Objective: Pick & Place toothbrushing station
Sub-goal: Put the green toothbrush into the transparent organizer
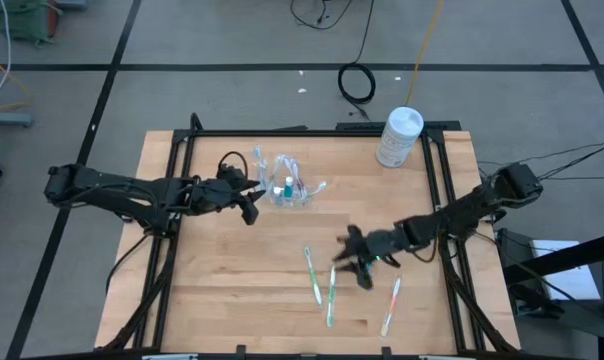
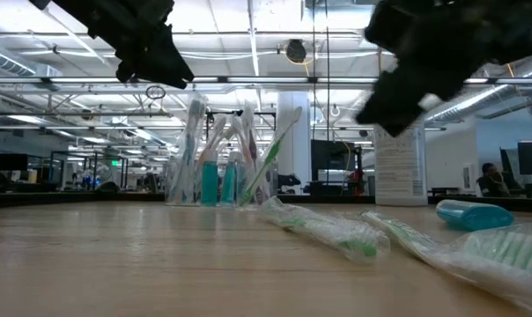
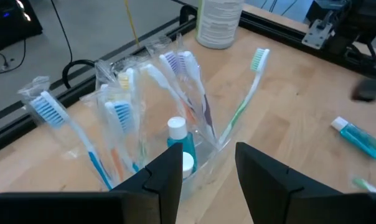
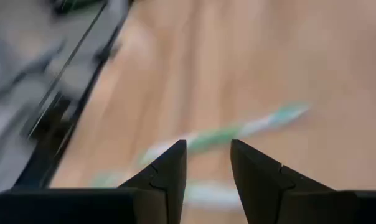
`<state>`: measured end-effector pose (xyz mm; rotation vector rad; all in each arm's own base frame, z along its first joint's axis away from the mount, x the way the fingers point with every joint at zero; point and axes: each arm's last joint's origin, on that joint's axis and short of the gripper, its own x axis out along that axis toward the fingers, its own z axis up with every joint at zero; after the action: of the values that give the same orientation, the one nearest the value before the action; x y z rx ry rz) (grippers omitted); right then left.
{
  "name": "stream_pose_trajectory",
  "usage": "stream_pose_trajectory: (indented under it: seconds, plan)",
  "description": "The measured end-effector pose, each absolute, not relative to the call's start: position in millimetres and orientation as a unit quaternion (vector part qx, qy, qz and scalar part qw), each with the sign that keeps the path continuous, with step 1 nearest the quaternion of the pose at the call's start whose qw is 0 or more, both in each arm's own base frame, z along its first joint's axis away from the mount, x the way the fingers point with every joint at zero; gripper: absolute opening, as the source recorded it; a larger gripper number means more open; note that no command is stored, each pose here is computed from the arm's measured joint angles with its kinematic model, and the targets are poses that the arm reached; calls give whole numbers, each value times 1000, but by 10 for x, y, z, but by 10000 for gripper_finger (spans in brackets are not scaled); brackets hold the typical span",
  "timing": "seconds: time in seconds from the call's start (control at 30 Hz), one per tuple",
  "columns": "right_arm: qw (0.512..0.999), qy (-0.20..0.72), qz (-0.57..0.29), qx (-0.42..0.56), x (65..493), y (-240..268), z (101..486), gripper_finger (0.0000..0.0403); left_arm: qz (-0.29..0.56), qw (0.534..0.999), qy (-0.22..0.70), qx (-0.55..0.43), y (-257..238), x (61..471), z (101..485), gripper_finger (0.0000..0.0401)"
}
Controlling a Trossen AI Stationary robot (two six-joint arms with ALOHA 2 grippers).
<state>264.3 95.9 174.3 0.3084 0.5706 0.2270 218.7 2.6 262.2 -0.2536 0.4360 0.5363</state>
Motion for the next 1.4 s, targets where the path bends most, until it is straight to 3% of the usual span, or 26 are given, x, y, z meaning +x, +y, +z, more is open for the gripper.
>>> stream_pose_trajectory:
  seconds: [0.1,0.17,0.3,0.67,0.87,1.27,1.4]
  plan:
    - [921,312,208,108,2543,1138,1703,116,262,933,213,-125,22,2187,2622,154]
    - [920,289,265,26,2496,1233,1704,116,262,933,212,-125,22,2188,2623,154]
    - [917,236,305,-103,2479,1324,1635,116,263,932,215,-125,22,2201,2608,154]
    - [916,221,310,-126,2832,1385,1432,116,261,934,208,-128,15,2209,2618,154]
    - [876,313,335,-150,3086,1462,1307,116,260,935,204,-129,15,2214,2626,154]
    - [843,365,341,-201,3307,1358,1040,115,258,936,206,-127,13,2214,2625,154]
    - [837,376,343,-200,3308,1312,1005,89,258,936,206,-127,14,2214,2625,154]
